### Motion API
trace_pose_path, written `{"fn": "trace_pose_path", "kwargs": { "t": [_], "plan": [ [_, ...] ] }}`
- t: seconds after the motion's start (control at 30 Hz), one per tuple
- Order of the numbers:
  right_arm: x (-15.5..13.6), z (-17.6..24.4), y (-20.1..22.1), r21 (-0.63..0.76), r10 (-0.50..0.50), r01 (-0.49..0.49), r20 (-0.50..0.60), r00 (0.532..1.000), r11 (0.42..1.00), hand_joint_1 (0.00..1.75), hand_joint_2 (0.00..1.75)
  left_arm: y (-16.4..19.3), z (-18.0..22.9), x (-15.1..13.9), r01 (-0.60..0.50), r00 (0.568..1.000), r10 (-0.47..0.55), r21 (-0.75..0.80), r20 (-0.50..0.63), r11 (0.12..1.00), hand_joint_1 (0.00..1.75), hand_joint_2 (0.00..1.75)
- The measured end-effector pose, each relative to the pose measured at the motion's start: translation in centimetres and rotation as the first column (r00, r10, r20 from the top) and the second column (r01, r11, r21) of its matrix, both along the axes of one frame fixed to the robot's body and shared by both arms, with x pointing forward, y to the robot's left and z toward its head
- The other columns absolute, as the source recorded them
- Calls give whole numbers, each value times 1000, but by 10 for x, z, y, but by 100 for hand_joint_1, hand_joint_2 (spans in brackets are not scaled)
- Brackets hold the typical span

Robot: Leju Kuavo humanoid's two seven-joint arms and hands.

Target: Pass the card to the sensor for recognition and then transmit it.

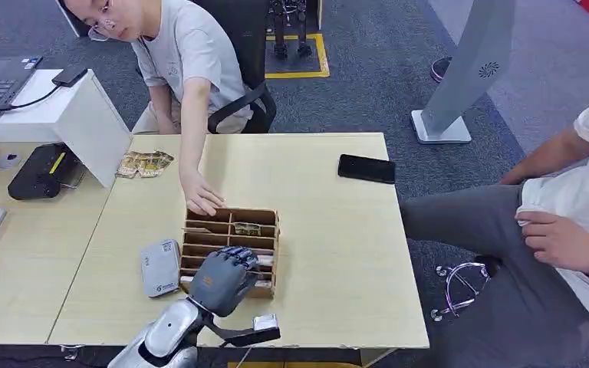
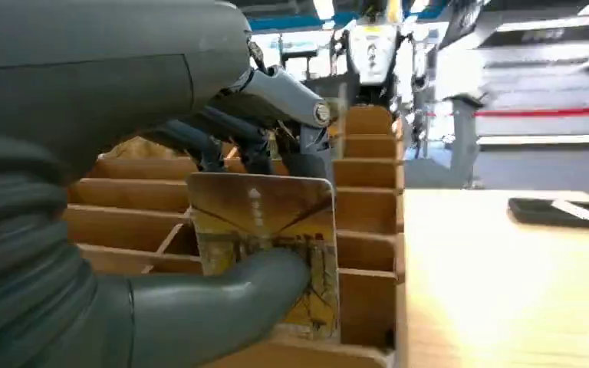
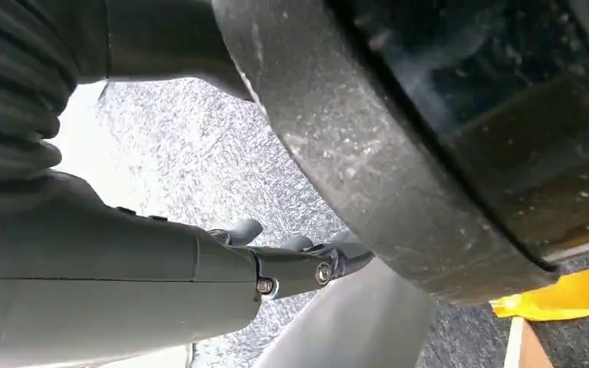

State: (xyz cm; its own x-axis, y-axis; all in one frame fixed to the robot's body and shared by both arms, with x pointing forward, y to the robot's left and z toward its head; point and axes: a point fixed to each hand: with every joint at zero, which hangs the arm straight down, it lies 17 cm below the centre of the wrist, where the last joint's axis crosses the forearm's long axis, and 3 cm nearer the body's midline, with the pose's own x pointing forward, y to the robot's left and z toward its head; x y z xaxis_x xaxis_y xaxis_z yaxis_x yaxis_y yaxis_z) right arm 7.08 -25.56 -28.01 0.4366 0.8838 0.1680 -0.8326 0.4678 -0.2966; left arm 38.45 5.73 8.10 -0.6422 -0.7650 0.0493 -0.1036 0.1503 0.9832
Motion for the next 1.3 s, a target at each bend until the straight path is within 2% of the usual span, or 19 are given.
{"fn": "trace_pose_path", "kwargs": {
  "t": [0.37, 0.4, 0.57, 0.6, 0.67, 0.7, 0.83, 0.87, 0.93, 1.03, 1.1, 1.3],
  "plan": [
    [0, 0, 0, 0, 0, 0, 0, 1000, 1000, 0, 175, -1, 3, 1, 1, 1000, -1, -6, 2, 1000, 154, 175],
    [0, 0, 0, 0, -1, 1, 0, 1000, 1000, 0, 175, -1, 2, 1, 1, 1000, -1, -6, 2, 1000, 159, 175],
    [0, 0, 0, 0, -1, 1, 0, 1000, 1000, 0, 175, -1, 2, 1, 1, 1000, -1, -6, 2, 1000, 157, 175],
    [0, 0, 0, 0, -1, 1, 0, 1000, 1000, 0, 175, -1, 2, 1, 1, 1000, -1, -6, 2, 1000, 162, 175],
    [0, 0, 0, 1, -1, 1, -1, 1000, 1000, 0, 175, -1, 2, 1, 1, 1000, -1, -6, 2, 1000, 148, 175],
    [0, 0, 0, 1, -1, 1, -3, 1000, 1000, 0, 175, -1, 2, 1, 2, 1000, -2, -5, 1, 1000, 150, 175],
    [-1, 0, 0, 3, -1, 1, -5, 1000, 1000, 0, 175, -4, 2, 0, 9, 1000, -9, -8, -7, 1000, 134, 175],
    [-1, 0, 0, 3, 0, 0, -6, 1000, 1000, 0, 175, -4, 2, 0, 9, 1000, -9, -9, -9, 1000, 145, 175],
    [-1, 0, 1, 4, -1, 1, -7, 1000, 1000, 0, 175, -5, 2, 0, 9, 1000, -9, -12, -12, 1000, 147, 175],
    [-2, 0, 2, 6, 1, -1, -9, 1000, 1000, 0, 175, -6, 3, 0, 16, 1000, -16, -24, -18, 1000, 141, 175],
    [-1, 0, 2, 6, 1, -1, -8, 1000, 1000, 0, 175, -6, 3, 0, 16, 1000, -17, -33, -22, 999, 150, 175],
    [-2, 0, 3, 11, 2, -2, -7, 1000, 1000, 0, 175, 2, 19, 1, 37, 999, -39, -92, -18, 995, 147, 175]
  ]
}}
